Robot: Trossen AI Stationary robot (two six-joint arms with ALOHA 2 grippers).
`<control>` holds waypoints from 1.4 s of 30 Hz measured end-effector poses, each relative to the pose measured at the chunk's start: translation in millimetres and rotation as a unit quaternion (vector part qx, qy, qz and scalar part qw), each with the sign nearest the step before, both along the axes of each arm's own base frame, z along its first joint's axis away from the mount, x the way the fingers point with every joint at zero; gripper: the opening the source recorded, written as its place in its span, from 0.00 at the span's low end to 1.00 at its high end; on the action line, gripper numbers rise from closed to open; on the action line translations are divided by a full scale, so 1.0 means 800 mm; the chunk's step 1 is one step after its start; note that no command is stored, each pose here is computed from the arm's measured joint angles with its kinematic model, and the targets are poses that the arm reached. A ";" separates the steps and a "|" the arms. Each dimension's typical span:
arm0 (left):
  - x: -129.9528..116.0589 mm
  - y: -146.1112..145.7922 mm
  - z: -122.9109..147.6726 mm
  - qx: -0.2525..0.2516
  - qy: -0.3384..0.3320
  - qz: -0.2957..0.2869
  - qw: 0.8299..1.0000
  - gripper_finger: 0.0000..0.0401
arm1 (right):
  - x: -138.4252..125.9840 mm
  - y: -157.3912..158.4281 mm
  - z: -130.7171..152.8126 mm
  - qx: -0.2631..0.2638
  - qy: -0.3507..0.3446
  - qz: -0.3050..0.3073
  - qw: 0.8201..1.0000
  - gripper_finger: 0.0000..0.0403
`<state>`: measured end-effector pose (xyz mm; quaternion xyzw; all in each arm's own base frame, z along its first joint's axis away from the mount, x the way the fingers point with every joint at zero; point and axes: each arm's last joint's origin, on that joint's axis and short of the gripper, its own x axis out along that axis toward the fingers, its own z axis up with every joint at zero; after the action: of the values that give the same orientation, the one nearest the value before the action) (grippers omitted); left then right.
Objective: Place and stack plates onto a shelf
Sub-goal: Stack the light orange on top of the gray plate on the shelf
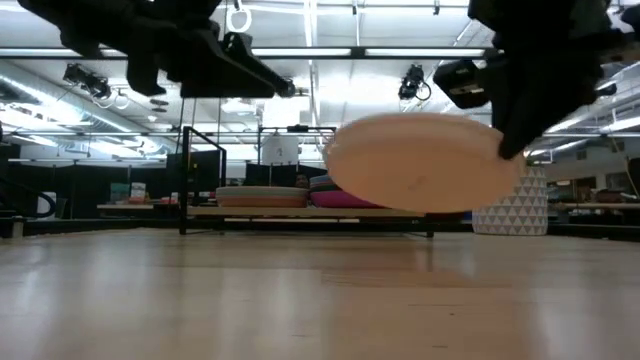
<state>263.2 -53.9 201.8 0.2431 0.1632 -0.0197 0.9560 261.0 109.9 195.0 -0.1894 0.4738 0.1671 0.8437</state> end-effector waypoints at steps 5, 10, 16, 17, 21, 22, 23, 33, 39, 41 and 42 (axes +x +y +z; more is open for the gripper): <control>0.015 -0.008 -0.001 0.011 0.010 -0.034 0.999 0.57 | 0.000 -0.014 0.022 0.006 -0.040 0.023 0.999 0.05; 0.039 -0.013 -0.005 0.066 0.019 -0.052 0.996 0.57 | 0.001 -0.025 0.032 0.043 -0.049 0.034 0.997 0.05; 0.068 -0.018 -0.014 0.122 0.041 -0.064 0.990 0.57 | 0.004 -0.027 0.032 0.053 -0.055 0.046 0.996 0.05; 0.071 -0.019 -0.017 0.132 0.048 -0.067 0.988 0.57 | 0.005 -0.027 0.033 0.054 -0.058 0.046 0.996 0.05; 0.081 -0.019 -0.020 0.155 0.074 -0.049 0.984 0.52 | 0.005 -0.025 0.036 0.070 -0.065 0.052 0.994 0.05; 0.081 -0.018 -0.021 0.160 0.080 -0.044 0.983 0.50 | 0.005 -0.025 0.036 0.074 -0.065 0.049 0.994 0.06; 0.080 -0.018 -0.022 0.162 0.088 -0.043 0.982 0.47 | 0.006 -0.025 0.037 0.077 -0.068 0.047 0.994 0.06; 0.077 -0.024 -0.022 0.160 0.096 -0.058 0.981 0.17 | 0.012 -0.035 0.040 0.134 -0.065 0.010 0.989 0.07; 0.075 -0.031 -0.024 0.144 0.101 -0.056 0.983 0.15 | 0.011 -0.036 0.045 0.137 -0.072 -0.002 0.988 0.15; 0.074 -0.032 -0.023 0.141 0.100 -0.052 0.983 0.16 | 0.008 -0.038 0.057 0.130 -0.070 -0.020 0.989 0.20; 0.074 -0.033 -0.022 0.140 0.100 -0.050 0.984 0.16 | 0.005 -0.039 0.066 0.121 -0.068 -0.032 0.990 0.22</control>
<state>322.7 -80.1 184.1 0.3791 0.2464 -0.0683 0.8893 264.8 78.5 247.6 -0.0812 0.3976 0.1826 0.8955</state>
